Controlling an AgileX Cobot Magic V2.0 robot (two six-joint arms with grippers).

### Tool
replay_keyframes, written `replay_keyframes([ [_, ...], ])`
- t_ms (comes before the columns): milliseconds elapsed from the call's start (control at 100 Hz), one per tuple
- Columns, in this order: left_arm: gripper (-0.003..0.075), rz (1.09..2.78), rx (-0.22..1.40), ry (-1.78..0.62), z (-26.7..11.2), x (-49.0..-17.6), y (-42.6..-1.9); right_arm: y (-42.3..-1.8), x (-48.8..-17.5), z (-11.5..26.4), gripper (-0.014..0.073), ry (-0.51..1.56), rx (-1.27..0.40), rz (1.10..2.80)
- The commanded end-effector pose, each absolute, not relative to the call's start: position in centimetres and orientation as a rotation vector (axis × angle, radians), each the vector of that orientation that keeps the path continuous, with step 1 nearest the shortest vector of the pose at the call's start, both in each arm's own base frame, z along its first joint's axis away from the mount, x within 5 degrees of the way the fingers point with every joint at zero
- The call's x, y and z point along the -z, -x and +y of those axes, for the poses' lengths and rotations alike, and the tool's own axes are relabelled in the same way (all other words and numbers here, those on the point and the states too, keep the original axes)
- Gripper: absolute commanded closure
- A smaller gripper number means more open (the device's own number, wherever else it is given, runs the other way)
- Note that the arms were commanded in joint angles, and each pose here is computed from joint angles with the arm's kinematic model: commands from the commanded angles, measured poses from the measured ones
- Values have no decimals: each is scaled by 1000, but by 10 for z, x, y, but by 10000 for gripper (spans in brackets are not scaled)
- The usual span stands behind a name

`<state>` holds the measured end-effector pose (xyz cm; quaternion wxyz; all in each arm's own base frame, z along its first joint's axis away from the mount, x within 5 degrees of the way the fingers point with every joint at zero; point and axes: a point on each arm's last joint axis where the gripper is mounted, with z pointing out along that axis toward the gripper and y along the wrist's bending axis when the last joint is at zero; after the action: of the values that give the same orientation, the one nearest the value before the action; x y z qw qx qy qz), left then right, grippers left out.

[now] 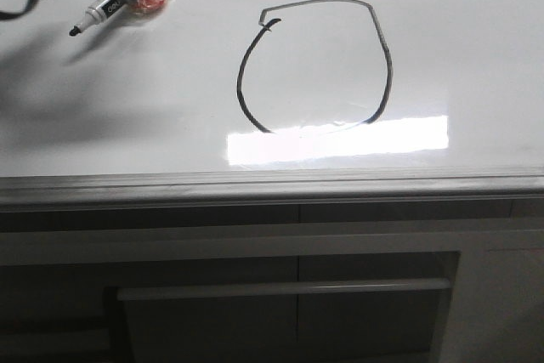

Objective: Write number 0 on whiteboard

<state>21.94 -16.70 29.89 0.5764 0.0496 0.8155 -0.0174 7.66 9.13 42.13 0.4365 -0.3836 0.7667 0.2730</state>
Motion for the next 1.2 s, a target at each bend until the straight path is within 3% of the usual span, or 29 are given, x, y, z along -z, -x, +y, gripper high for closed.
replay_keyframes([
  [0,246,1787,38,-133,-157,-336,-202,-77,-434,91,664,887,-700,1826],
  [180,288,1667,76,-256,-143,-374,-159,-80,-439,89,663,911,-610,1685],
  [330,523,1611,237,-355,-125,-397,-120,-86,-430,81,664,778,-512,1517],
  [450,740,1581,325,-436,-108,-394,-99,-92,-401,75,664,657,-454,1465],
  [710,739,1536,482,-561,-80,-363,-75,-102,-343,70,664,539,-412,1500],
  [1190,740,1532,504,-564,-74,-358,-73,-100,-333,72,664,576,-430,1556],
])
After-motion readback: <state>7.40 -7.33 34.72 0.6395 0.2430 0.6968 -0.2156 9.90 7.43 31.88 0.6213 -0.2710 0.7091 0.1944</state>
